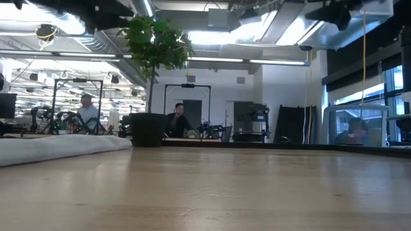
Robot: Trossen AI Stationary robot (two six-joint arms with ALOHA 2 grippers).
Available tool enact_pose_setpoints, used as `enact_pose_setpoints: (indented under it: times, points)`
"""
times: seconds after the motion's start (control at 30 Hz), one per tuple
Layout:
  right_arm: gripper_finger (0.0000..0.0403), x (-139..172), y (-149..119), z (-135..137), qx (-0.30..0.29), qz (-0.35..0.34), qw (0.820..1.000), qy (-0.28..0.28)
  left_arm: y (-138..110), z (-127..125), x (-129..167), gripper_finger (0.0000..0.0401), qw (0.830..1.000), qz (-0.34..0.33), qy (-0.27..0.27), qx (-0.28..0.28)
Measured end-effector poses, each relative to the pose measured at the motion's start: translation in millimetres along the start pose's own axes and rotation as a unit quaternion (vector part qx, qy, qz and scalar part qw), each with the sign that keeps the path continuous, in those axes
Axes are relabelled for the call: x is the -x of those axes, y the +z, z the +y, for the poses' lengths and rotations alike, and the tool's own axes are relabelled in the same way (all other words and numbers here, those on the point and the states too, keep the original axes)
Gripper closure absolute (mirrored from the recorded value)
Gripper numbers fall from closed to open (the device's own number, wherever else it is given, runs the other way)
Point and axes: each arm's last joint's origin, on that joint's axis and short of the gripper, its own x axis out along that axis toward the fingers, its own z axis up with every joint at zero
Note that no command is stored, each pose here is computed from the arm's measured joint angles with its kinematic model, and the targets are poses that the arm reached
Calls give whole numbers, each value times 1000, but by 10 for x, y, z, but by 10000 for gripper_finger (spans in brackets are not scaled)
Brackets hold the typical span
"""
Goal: Pick and placing Produce into tupperware
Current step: Return to Home Position
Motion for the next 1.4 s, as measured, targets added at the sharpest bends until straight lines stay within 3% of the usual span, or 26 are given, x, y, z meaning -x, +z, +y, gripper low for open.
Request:
enact_pose_setpoints:
  times: [0.4,0.57,0.83,1.13,1.4]
  points:
    - [148,476,-429,-234,-11,-90,996,-18,-442,85,43,173,998,-15,24,48]
    - [148,558,-629,-278,-30,-116,993,-12,-585,96,57,173,996,-52,23,66]
    - [148,350,-878,-287,-45,-98,994,-11,-881,110,84,173,991,-90,19,94]
    - [148,180,-1076,-292,-48,-143,989,0,-1192,119,89,173,991,-62,21,120]
    - [148,52,-1296,-305,-60,-138,989,7,-1258,131,92,173,992,-35,42,116]
